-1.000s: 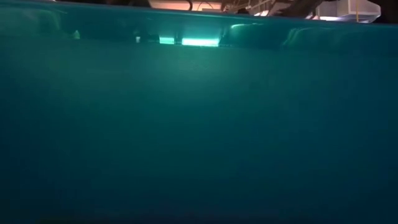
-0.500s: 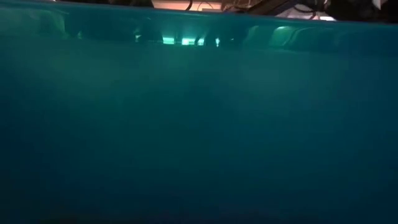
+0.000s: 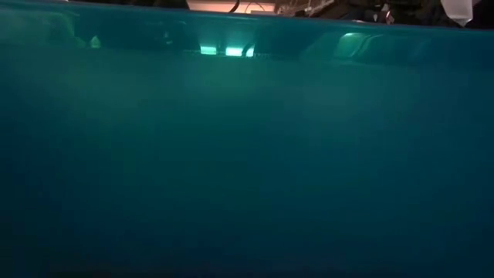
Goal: Sort crayons/erasers/pens/pencils in bins
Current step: Put the gray crayon into the blue bin
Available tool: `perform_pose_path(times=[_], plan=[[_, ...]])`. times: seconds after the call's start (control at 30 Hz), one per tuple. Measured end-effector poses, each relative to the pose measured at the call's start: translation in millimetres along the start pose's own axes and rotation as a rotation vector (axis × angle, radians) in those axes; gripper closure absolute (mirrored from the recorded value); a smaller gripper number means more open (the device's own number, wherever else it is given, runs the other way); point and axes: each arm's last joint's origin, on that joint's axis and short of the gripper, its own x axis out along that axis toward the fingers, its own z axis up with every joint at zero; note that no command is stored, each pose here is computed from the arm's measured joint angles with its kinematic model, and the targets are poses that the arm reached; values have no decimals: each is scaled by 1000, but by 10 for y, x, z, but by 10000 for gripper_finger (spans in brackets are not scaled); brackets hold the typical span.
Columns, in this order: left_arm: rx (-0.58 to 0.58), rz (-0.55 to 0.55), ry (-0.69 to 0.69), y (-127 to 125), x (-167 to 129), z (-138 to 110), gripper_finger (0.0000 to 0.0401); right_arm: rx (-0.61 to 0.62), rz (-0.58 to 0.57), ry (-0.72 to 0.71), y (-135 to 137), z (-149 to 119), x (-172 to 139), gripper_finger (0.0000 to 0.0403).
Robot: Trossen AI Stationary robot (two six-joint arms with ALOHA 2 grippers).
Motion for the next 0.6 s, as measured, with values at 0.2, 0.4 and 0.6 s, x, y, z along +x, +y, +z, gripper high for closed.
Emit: perform_pose_path(times=[0.2,0.4,0.6], plan=[[17,9,-1,16,7,4,245,-6,-32,5,-10,-1,7,301],[16,11,-1,20,8,5,245,-7,-40,6,-13,-1,7,301],[16,11,-1,21,9,6,245,7,-56,32,-30,6,123,301]])
